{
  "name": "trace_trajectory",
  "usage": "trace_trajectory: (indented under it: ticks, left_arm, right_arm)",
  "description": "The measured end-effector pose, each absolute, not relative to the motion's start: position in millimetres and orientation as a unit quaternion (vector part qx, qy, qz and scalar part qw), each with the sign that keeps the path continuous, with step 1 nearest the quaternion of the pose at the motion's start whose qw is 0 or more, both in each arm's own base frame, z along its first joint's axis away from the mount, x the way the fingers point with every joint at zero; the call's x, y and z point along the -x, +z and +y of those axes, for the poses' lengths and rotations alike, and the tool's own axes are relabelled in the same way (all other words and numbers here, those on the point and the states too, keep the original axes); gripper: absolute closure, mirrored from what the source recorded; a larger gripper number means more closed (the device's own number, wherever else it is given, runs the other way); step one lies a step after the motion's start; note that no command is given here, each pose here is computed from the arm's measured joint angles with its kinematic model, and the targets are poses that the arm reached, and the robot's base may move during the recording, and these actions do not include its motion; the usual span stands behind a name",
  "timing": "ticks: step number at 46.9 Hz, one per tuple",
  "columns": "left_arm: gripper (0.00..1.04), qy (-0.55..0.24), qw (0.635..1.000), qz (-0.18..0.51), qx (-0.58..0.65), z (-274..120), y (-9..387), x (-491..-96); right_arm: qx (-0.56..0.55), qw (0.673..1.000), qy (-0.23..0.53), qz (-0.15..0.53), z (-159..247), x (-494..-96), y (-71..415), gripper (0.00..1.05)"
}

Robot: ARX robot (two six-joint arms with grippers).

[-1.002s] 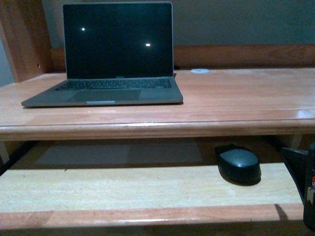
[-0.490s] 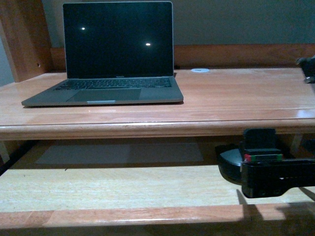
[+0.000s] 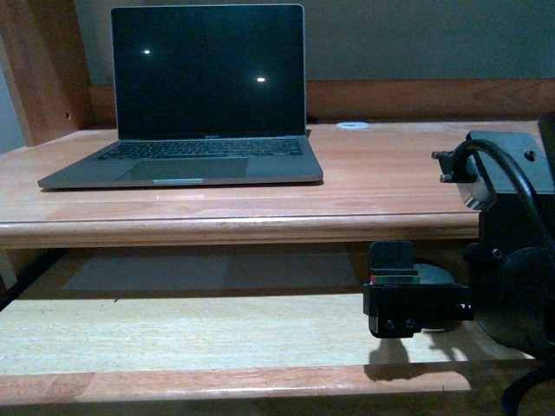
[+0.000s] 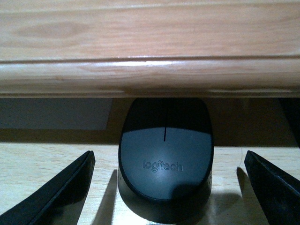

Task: Place mouse

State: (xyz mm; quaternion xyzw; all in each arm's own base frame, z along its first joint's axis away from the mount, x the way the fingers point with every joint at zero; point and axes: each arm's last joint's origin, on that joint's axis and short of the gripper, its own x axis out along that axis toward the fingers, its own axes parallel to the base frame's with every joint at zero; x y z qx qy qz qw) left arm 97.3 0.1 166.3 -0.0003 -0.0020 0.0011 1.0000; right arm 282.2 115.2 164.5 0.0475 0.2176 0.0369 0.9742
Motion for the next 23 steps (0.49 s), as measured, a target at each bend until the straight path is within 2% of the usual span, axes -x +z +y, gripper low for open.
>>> trace_trajectory:
  ticks: [23]
  left_arm:
    - [0.07,0.001,1.000,-0.002,0.000,0,166,-97]
  right_arm:
    - [-0.037,0.970,0.024,0.238,125,-308,154,0.07]
